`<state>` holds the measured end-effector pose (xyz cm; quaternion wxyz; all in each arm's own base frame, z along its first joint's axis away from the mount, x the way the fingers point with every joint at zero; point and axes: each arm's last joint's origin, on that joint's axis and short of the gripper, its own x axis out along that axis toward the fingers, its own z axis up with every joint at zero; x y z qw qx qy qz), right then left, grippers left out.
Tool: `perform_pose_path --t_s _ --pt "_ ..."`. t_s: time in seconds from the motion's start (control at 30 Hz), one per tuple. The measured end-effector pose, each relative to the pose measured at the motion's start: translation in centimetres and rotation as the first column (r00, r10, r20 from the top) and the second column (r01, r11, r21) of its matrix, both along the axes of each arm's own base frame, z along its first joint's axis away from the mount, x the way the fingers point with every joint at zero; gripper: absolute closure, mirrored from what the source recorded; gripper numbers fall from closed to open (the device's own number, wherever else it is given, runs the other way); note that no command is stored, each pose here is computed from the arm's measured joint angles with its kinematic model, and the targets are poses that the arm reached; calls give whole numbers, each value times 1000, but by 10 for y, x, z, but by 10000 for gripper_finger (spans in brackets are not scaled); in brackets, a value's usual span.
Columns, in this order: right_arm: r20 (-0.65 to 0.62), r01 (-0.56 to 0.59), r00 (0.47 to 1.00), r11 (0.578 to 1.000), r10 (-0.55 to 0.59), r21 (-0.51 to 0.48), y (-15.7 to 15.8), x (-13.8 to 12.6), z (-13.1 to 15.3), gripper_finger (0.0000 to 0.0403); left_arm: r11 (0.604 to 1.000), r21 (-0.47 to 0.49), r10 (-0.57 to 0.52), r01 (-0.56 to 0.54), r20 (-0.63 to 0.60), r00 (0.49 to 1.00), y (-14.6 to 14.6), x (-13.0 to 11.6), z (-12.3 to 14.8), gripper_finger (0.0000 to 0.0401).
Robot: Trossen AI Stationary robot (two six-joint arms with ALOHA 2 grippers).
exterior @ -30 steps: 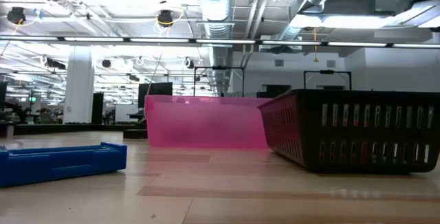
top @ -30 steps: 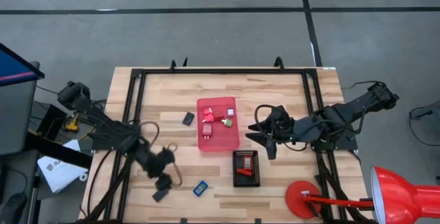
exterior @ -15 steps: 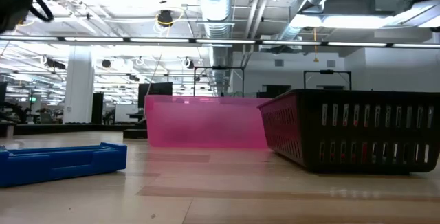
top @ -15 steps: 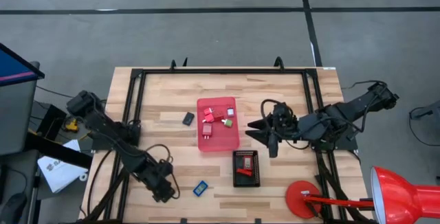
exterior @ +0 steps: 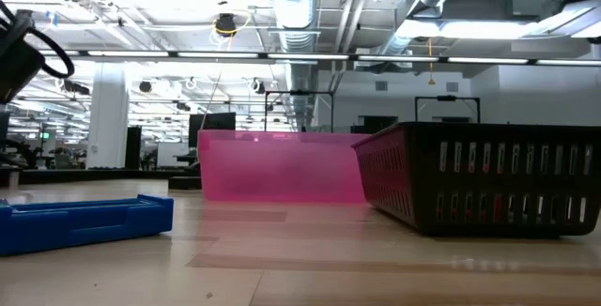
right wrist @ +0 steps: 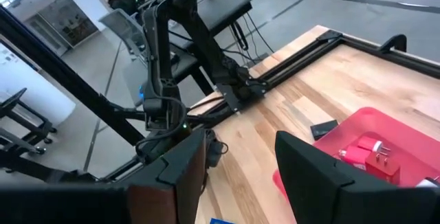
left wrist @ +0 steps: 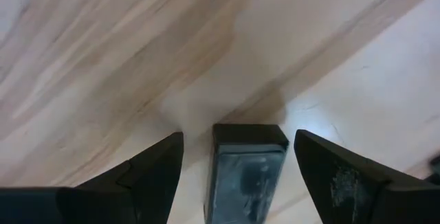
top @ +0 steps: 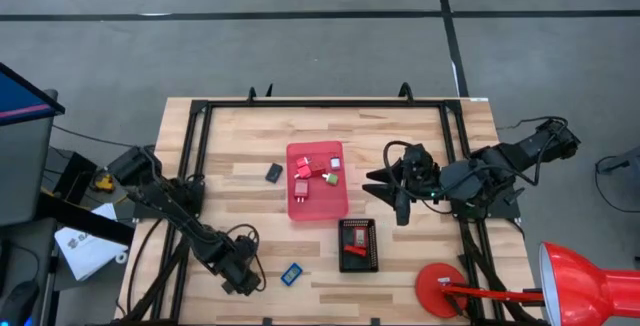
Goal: Pick & Place Office items
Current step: Put the bottom black digital timer into the black bin
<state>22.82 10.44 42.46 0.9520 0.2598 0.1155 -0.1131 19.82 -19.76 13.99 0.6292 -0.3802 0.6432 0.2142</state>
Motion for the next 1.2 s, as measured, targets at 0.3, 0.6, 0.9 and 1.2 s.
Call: perform_pose_path --t_s 0.3,0.6,0.9,1.2 --pt "0 -9 1000 1000 9 0 2 -1 0 233 1000 2 0 0 -5 1000 0 0 -2 140" --pt "0 -40 999 999 40 1 9 -4 0 233 1000 13 -2 2 -24 1000 3 -3 -5 222" --pt "-6 -47 999 999 47 -3 12 -6 -1 233 1000 -8 -2 2 -4 1000 1 -1 -5 240" --pt "-11 -48 999 999 48 -8 12 -6 -1 233 994 -2 106 -109 270 957 13 16 22 244"
